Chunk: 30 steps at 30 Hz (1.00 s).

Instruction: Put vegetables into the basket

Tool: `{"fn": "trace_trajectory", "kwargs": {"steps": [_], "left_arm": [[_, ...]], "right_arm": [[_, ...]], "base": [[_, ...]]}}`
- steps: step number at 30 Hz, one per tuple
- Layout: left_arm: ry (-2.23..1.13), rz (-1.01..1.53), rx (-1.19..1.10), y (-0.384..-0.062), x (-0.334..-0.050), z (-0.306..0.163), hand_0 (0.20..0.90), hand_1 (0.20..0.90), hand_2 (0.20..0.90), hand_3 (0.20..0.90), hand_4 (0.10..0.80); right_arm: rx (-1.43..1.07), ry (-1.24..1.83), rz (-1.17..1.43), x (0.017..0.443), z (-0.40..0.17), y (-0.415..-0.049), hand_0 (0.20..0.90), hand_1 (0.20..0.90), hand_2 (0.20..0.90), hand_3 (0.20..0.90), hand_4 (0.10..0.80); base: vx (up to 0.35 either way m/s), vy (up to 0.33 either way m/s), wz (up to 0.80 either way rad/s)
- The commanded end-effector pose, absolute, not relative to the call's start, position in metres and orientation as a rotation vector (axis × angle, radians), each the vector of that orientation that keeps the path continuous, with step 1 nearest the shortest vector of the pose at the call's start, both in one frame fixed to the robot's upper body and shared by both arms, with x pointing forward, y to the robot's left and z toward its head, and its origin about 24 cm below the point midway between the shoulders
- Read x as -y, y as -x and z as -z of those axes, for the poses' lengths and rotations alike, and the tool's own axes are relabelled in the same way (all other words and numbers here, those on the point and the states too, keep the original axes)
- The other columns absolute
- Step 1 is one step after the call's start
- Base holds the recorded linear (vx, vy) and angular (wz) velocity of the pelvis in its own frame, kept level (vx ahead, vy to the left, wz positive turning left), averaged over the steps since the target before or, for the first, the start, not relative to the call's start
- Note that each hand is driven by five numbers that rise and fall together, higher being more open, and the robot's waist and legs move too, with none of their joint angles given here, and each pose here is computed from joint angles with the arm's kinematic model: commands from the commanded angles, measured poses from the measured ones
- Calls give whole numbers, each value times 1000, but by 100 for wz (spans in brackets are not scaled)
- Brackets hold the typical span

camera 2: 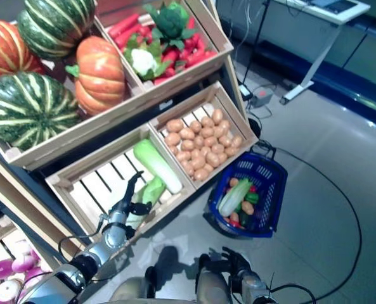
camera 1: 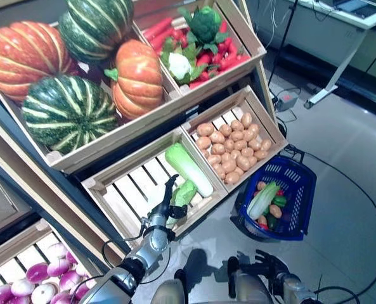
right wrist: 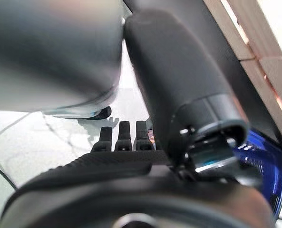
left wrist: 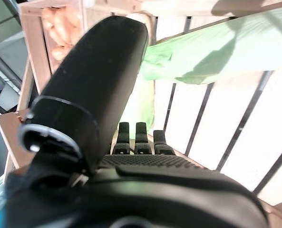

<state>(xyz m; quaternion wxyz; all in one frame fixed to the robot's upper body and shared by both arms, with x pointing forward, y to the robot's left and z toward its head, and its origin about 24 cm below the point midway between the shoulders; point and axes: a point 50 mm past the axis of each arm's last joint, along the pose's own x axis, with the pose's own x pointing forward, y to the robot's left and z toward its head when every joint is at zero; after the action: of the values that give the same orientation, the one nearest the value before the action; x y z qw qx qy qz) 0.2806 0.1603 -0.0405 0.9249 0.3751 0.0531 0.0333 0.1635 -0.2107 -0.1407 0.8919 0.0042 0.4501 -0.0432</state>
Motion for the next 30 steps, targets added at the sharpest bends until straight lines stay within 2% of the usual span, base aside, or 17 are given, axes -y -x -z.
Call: {"fn": "trace_trajectory", "kwargs": {"steps": [1, 8, 13, 17, 28, 30], "left_arm": [[-700, -234, 82, -313, -160, -4, 900, 900, 900, 900, 800], [-673, -300, 73, -324, -175, -18, 900, 900, 900, 900, 800], [-628, -390, 28, -331, -201, -27, 900, 900, 900, 900, 800], [-605, -394, -9, -335, -210, -30, 900, 900, 900, 900, 800], [-536, -449, -131, -342, -242, -35, 900, 900, 900, 900, 800], [-534, -490, -158, -344, -257, -41, 900, 900, 900, 900, 800]], "right_arm": [[-874, 14, 145, 225, 135, -164, 900, 900, 900, 900, 800], [-845, 20, 211, 244, 130, -161, 900, 900, 900, 900, 800], [-824, 24, 235, 255, 127, -156, 900, 900, 900, 900, 800], [-810, 31, 239, 258, 126, -154, 900, 900, 900, 900, 800], [-745, 42, 225, 265, 114, -168, 900, 900, 900, 900, 800], [-724, 40, 232, 268, 110, -174, 900, 900, 900, 900, 800]], "base": [[-91, 69, 0], [-18, 35, 2], [11, 14, 0], [6, 9, -1], [-4, 15, 9], [-47, 13, -11]]}}
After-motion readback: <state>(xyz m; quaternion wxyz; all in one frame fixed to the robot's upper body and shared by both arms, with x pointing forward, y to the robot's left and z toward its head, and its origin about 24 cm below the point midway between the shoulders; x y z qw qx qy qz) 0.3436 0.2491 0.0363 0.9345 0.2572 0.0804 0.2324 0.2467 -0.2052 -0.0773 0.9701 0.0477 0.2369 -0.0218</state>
